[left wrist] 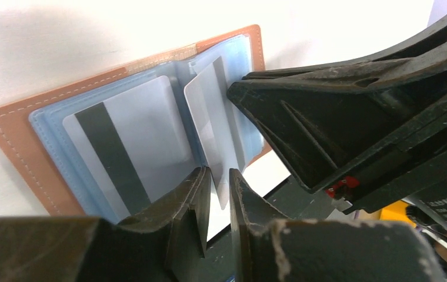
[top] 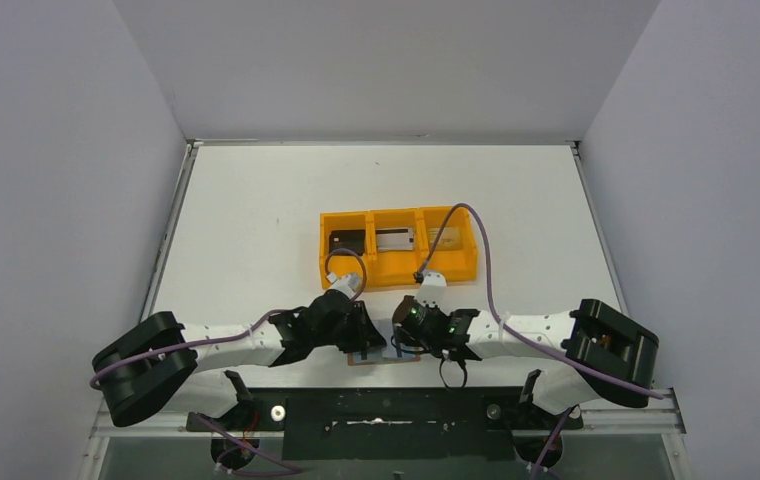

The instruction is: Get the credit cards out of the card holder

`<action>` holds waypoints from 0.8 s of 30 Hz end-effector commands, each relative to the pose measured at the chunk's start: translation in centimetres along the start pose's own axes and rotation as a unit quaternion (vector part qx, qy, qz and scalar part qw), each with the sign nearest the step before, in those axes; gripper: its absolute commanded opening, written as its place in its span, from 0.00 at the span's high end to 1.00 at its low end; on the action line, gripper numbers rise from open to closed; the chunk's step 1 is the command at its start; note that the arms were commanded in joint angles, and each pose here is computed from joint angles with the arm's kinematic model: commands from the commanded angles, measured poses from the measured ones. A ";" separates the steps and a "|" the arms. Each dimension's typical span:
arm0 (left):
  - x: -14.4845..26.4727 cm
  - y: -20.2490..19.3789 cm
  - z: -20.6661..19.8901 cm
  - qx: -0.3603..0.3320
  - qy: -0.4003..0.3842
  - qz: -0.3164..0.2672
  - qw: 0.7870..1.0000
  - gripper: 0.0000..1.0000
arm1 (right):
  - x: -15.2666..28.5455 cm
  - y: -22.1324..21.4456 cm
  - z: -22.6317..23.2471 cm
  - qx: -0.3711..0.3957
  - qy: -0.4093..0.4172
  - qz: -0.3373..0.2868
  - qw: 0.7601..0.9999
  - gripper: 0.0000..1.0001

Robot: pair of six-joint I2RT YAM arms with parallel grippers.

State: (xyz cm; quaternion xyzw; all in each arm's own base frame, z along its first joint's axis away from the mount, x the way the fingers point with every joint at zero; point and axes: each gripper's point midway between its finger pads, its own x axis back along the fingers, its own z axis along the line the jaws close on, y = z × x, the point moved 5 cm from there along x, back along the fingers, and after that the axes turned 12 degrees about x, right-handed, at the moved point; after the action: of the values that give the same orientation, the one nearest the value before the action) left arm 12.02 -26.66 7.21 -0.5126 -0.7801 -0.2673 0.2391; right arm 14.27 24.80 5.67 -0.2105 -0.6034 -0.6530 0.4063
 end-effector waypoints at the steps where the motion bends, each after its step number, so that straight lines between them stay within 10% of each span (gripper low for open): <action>1: -0.1 0.5 -2.5 0.010 -0.066 -0.006 0.998 0.81 | -0.3 -1.8 -0.8 0.007 -0.003 0.024 1.000 0.81; 24: -0.3 0.8 -1.4 0.056 -0.075 -0.025 0.995 0.84 | -0.2 -2.3 -1.3 -0.006 0.000 0.026 1.000 0.86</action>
State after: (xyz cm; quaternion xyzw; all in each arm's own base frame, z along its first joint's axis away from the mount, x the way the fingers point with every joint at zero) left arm 12.13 -26.98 6.25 -0.5069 -0.8014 -0.2077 0.2403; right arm 14.31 24.94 5.37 -0.1974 -0.5893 -0.6715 0.4035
